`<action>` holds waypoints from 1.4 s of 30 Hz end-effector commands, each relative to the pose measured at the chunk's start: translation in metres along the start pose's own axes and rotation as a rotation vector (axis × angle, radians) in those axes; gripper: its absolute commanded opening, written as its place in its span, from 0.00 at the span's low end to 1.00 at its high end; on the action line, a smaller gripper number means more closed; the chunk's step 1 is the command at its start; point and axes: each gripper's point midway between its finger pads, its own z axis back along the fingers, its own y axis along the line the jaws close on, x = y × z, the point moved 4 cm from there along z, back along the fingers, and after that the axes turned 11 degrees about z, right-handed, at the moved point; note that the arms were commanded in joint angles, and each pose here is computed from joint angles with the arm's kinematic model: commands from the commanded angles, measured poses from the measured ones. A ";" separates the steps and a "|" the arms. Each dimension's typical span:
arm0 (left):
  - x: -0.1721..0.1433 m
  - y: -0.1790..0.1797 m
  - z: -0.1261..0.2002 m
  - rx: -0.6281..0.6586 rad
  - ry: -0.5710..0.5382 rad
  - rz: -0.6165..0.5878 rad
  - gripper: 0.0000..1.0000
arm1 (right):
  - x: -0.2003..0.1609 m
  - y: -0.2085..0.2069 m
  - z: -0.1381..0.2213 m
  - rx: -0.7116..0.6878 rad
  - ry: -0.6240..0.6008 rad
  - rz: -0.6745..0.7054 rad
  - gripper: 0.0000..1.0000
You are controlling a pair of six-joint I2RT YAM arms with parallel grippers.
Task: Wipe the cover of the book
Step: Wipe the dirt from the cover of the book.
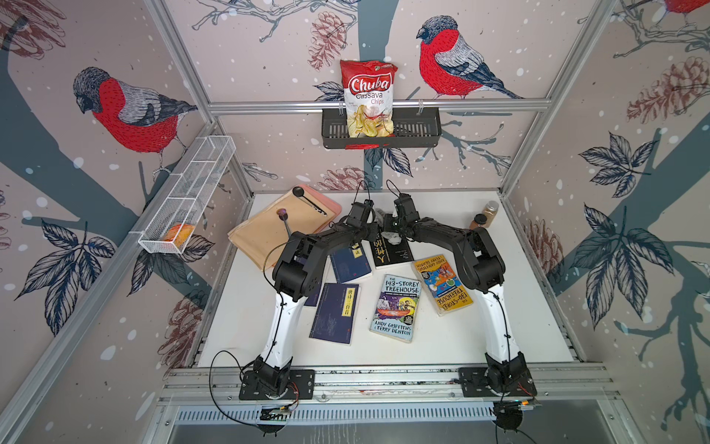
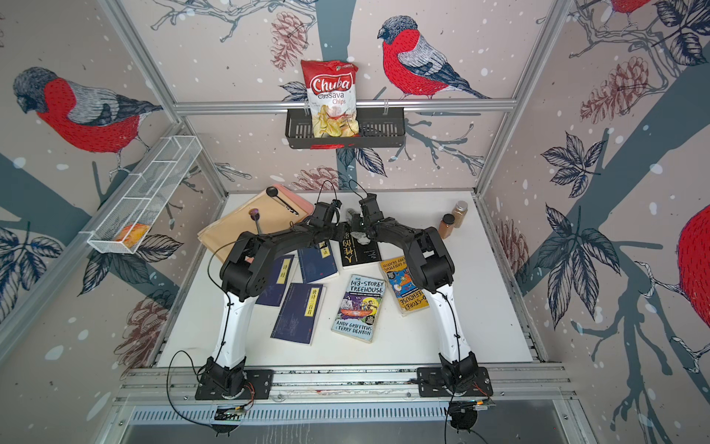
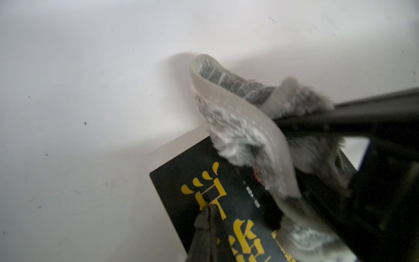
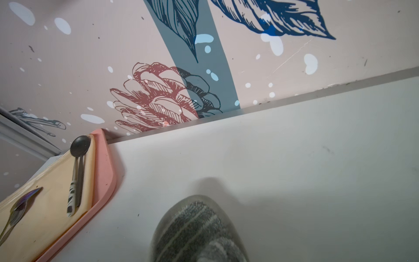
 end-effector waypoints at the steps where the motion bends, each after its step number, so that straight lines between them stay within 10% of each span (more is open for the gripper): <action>1: -0.062 0.021 -0.001 0.056 0.267 0.049 0.04 | -0.084 -0.013 0.026 -0.068 0.288 0.001 0.02; 8: -0.059 0.024 0.004 0.054 0.258 0.055 0.05 | -0.135 -0.011 0.096 -0.067 0.329 0.019 0.03; 21: -0.061 0.025 0.003 0.040 0.262 0.063 0.04 | -0.054 -0.025 -0.006 -0.056 0.268 -0.035 0.02; 36: -0.062 0.027 0.003 0.032 0.267 0.085 0.04 | -0.129 0.031 0.090 -0.004 0.287 0.013 0.05; 42: -0.062 0.027 0.003 0.023 0.269 0.087 0.04 | -0.121 0.028 0.056 0.027 0.277 -0.031 0.05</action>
